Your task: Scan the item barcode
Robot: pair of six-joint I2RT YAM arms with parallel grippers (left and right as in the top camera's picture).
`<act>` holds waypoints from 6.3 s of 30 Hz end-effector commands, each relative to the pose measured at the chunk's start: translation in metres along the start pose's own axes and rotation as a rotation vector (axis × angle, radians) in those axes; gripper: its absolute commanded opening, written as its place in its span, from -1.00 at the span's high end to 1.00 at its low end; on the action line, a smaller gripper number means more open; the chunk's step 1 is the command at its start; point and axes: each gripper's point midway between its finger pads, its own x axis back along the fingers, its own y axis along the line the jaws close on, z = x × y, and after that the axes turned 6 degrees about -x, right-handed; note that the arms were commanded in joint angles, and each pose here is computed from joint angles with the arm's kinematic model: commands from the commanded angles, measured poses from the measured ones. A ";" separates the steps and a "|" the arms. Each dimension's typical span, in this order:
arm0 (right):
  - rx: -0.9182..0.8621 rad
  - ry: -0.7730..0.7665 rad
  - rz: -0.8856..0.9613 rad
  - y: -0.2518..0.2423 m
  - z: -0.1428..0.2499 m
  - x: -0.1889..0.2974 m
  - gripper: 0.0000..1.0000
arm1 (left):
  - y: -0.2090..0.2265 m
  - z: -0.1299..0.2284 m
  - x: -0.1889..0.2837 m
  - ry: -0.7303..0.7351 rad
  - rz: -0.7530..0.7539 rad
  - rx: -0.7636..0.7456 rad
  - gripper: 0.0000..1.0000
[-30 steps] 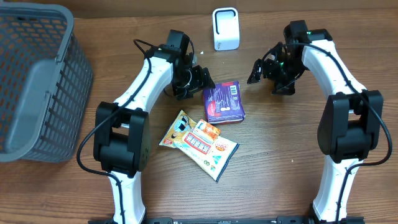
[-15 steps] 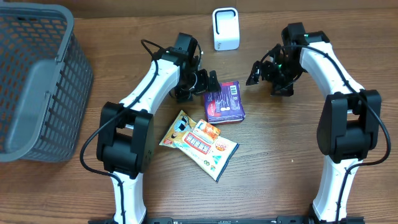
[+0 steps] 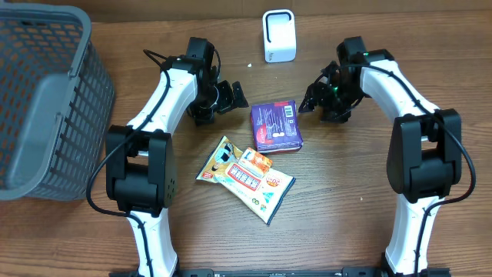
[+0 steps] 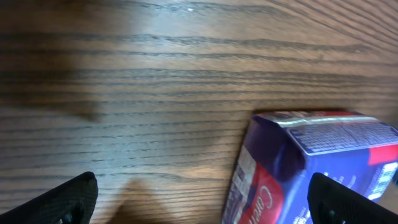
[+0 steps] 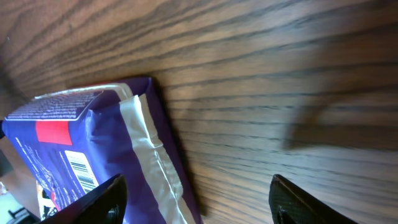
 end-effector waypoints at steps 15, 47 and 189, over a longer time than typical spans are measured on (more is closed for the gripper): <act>0.003 0.104 -0.182 0.018 0.026 -0.005 -0.44 | 0.018 0.008 -0.001 0.012 -0.108 0.067 -1.00; 0.113 0.122 -0.299 0.037 0.031 -0.002 -0.28 | -0.004 0.017 -0.009 0.017 -0.101 -0.010 -0.71; 0.139 0.057 -0.236 0.029 0.016 -0.005 -1.00 | -0.004 0.017 -0.009 0.017 -0.100 -0.018 -0.99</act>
